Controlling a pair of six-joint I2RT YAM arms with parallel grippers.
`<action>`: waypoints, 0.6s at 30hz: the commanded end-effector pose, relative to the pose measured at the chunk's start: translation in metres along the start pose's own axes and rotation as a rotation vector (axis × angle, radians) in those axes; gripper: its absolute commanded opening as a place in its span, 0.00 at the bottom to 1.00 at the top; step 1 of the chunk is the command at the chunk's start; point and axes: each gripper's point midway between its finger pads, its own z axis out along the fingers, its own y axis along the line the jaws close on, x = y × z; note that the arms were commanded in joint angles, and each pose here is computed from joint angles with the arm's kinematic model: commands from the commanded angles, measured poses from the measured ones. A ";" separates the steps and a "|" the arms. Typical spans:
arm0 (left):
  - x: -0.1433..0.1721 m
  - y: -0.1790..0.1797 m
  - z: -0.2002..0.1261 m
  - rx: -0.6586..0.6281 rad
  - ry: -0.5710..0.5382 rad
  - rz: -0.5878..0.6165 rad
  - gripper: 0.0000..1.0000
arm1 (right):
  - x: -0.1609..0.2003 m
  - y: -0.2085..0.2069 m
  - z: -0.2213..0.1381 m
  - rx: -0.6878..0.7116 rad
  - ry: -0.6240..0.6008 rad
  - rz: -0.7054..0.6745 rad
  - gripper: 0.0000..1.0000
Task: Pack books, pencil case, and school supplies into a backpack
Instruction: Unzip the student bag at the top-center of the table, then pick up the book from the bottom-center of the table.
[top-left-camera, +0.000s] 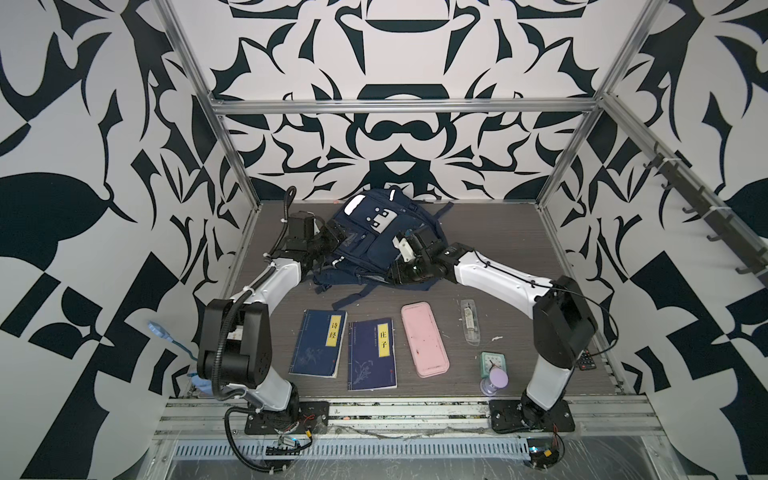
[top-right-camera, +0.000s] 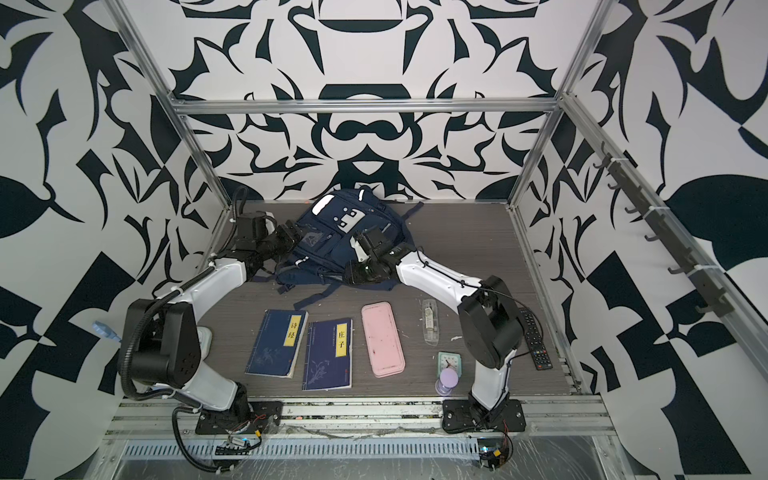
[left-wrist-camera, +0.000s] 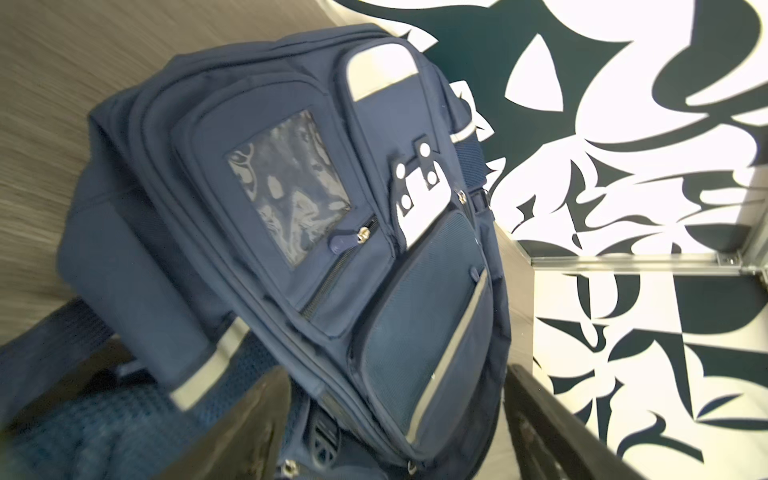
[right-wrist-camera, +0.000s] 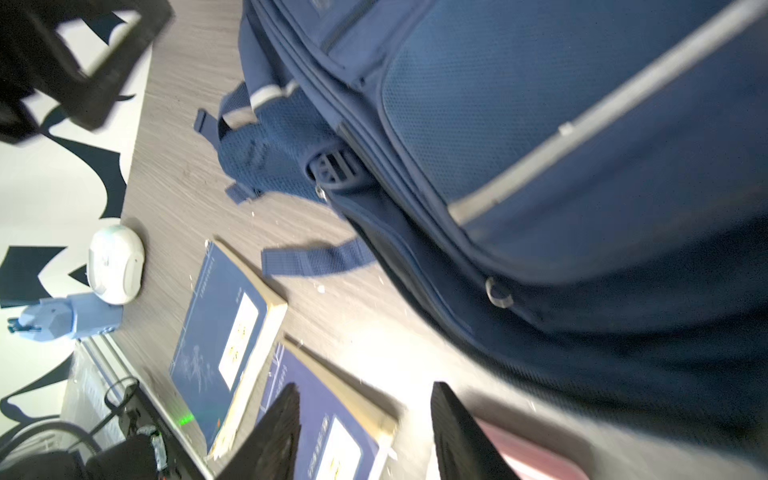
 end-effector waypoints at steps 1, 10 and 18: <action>0.030 -0.001 -0.019 -0.075 0.090 0.133 0.84 | 0.016 -0.001 -0.010 0.013 -0.018 0.012 0.55; 0.122 0.025 -0.063 -0.175 0.307 0.246 0.84 | 0.078 0.031 -0.011 -0.045 0.091 -0.005 0.52; 0.189 0.060 -0.093 -0.224 0.439 0.252 0.84 | 0.129 0.033 0.011 -0.004 0.186 -0.014 0.40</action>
